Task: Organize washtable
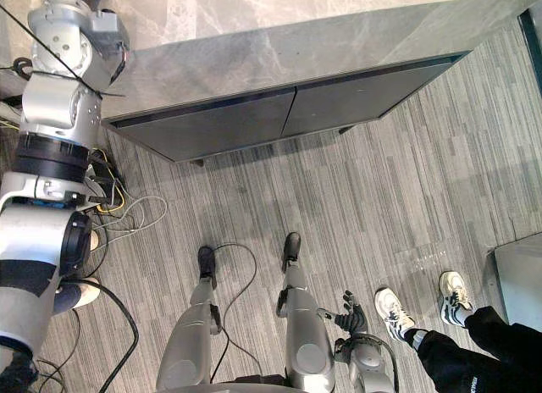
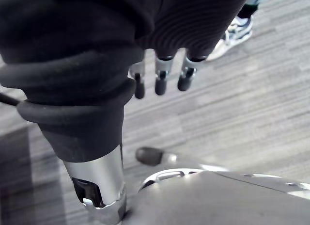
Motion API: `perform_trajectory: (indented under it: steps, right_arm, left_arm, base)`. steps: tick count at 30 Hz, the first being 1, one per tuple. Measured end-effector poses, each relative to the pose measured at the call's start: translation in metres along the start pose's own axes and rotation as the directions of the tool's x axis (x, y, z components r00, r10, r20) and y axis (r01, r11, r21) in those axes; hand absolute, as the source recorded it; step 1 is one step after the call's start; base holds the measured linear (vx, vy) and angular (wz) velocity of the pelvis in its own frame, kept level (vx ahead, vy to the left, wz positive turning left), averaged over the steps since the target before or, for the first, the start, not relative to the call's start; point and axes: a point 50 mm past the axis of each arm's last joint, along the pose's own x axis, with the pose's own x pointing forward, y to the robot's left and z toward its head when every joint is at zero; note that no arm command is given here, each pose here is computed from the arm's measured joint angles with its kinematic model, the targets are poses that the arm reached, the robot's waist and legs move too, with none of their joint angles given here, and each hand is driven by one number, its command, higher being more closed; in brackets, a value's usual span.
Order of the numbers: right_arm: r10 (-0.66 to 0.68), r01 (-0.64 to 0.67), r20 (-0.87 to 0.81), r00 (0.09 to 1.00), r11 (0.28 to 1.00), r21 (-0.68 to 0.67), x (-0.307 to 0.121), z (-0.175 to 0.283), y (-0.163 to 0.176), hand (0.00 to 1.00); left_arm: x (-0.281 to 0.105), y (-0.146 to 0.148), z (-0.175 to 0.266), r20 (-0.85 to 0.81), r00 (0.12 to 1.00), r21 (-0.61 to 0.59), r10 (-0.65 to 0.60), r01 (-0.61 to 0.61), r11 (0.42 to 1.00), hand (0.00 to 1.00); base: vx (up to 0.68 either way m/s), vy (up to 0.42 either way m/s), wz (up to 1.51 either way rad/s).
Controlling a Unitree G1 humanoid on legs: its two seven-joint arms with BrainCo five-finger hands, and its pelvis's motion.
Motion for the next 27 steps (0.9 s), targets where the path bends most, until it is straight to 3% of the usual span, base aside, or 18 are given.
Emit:
perform_trajectory:
  steps: [18, 27]
  right_arm:
    - [0.013, -0.014, -0.029, 0.999, 0.999, -0.051, 0.001, -0.005, -0.008, 0.0]
    - [0.008, -0.009, -0.03, 1.0, 0.999, -0.043, 0.001, -0.006, -0.008, 0.0]
  left_arm:
    - [-0.012, 0.009, -0.037, -0.119, 0.991, -0.021, -0.062, 0.06, 0.998, 1.0]
    - [-0.011, 0.014, -0.031, -0.081, 0.995, -0.041, -0.064, 0.06, 0.997, 1.0]
  base:
    - [-0.02, 0.007, 0.02]
    - [-0.03, -0.005, -0.04]
